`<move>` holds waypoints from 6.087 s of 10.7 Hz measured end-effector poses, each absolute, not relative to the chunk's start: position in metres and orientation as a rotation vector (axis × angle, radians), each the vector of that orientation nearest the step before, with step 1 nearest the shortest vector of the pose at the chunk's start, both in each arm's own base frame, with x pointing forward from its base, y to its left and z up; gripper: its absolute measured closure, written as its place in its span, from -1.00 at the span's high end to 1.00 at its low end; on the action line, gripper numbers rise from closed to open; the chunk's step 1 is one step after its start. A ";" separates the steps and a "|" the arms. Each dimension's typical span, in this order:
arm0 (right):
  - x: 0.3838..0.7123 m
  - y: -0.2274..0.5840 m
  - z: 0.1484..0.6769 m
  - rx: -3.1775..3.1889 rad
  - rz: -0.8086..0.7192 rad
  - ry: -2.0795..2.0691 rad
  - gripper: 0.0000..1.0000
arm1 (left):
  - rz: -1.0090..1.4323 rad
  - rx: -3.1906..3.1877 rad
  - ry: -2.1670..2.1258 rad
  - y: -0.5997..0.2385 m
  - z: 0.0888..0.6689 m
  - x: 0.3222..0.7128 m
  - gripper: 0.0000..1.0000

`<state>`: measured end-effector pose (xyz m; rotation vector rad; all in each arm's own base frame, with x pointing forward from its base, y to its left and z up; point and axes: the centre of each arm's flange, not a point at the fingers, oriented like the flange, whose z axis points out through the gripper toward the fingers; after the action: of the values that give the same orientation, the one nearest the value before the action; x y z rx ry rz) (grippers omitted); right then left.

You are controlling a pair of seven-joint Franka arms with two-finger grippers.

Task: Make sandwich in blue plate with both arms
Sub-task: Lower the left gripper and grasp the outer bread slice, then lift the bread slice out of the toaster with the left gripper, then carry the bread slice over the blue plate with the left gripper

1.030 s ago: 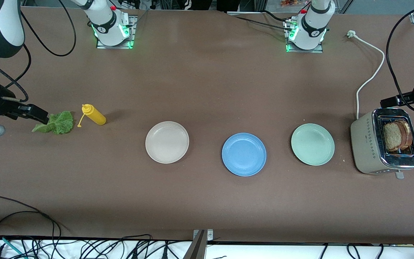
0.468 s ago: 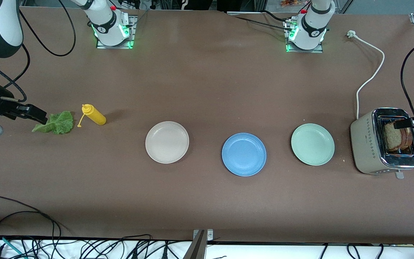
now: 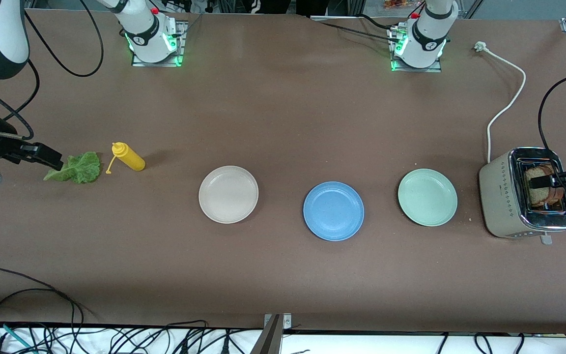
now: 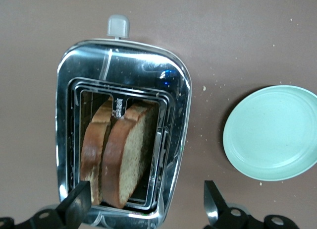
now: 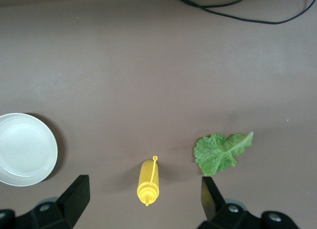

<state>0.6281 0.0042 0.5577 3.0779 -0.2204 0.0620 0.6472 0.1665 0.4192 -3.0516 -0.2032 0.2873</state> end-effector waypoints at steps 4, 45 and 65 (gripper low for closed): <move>0.628 0.002 0.558 3.078 0.063 -0.226 1.00 | 0.274 -3.073 -0.175 0.177 0.395 0.654 1.00; 0.628 0.002 0.558 3.080 0.063 -0.228 1.00 | 0.399 -3.121 -0.034 0.117 0.512 0.615 -0.83; 0.628 -0.005 0.560 3.077 0.067 -0.247 1.00 | 0.668 -3.821 -0.240 -0.187 0.343 0.661 -0.83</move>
<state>0.6277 -0.0054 0.5598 3.0768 -0.2466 0.0667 0.6614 -0.1871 0.3426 -3.8209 -0.2397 0.6676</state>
